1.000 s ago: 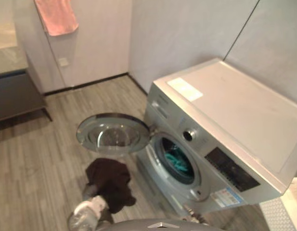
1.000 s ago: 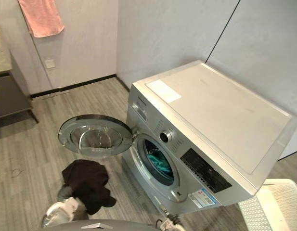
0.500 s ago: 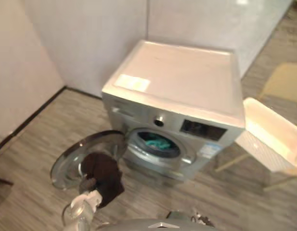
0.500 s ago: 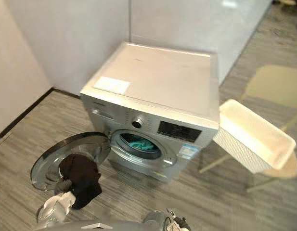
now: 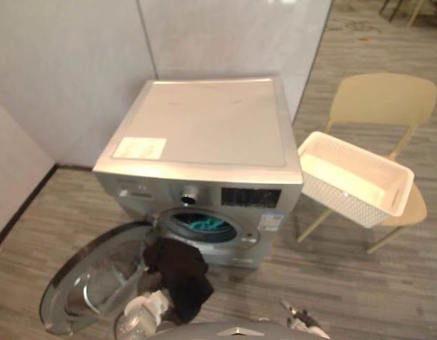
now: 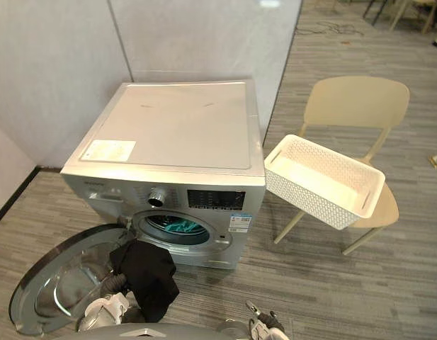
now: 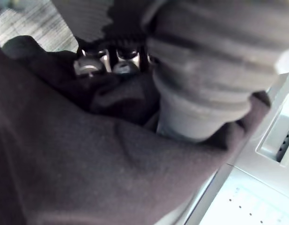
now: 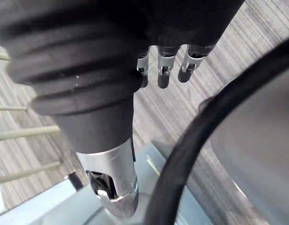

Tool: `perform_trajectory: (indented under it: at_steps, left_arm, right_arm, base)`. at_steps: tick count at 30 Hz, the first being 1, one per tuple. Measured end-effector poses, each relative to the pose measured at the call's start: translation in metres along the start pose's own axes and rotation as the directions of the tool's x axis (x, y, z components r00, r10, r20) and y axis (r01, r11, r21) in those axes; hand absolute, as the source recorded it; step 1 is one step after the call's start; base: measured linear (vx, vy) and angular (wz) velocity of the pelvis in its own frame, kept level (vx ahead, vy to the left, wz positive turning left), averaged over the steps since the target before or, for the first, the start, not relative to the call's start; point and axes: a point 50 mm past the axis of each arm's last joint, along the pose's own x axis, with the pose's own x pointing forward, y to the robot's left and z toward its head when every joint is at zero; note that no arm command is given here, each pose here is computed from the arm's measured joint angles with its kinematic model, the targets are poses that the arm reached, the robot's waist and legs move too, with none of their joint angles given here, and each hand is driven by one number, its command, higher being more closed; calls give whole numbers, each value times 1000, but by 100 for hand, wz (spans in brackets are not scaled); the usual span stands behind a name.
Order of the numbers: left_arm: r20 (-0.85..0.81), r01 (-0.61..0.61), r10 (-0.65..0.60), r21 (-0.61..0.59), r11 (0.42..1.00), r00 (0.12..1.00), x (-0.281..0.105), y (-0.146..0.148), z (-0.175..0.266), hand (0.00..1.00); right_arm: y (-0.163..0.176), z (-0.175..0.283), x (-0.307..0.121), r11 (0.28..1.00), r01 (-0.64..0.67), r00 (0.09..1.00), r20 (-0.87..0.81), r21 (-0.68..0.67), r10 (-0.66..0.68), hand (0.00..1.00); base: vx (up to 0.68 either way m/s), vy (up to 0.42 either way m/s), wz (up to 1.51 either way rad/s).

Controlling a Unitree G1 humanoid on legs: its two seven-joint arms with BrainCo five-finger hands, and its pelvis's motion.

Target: Pick up the laundry basket with both hands and put the clothes into the washing machine.

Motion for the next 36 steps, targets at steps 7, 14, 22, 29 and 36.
perform_trajectory:
  at_steps: [7, 14, 22, 29, 36]
  left_arm:
    - [20, 23, -25, 103, 994, 999, 2, 7, 14, 100]
    - [53, 71, -80, 159, 985, 995, 6, 0, 30, 100]
    - [225, 206, -227, 110, 972, 948, 13, -46, 71, 100]
    - [329, 345, -377, 153, 926, 866, 27, -121, 111, 100]
    - [613, 353, -357, 133, 926, 705, 20, -168, 215, 100]
  right_arm:
    - [4, -9, -2, 997, -42, 999, -18, -58, 41, 0]
    - [9, -3, -1, 996, -68, 998, 4, -57, 68, 0]
    - [58, 57, -1, 964, -216, 946, 212, -155, 246, 0]
    - [108, 105, -21, 926, -338, 835, 401, -168, 378, 0]
    - [122, 136, -51, 892, -447, 717, 567, -74, 406, 0]
  base:
    - [241, 158, -57]
    - [92, 117, -11]
    - [-217, -1, -8]
    - [-151, -1, -4]
    - [-67, -26, -38]
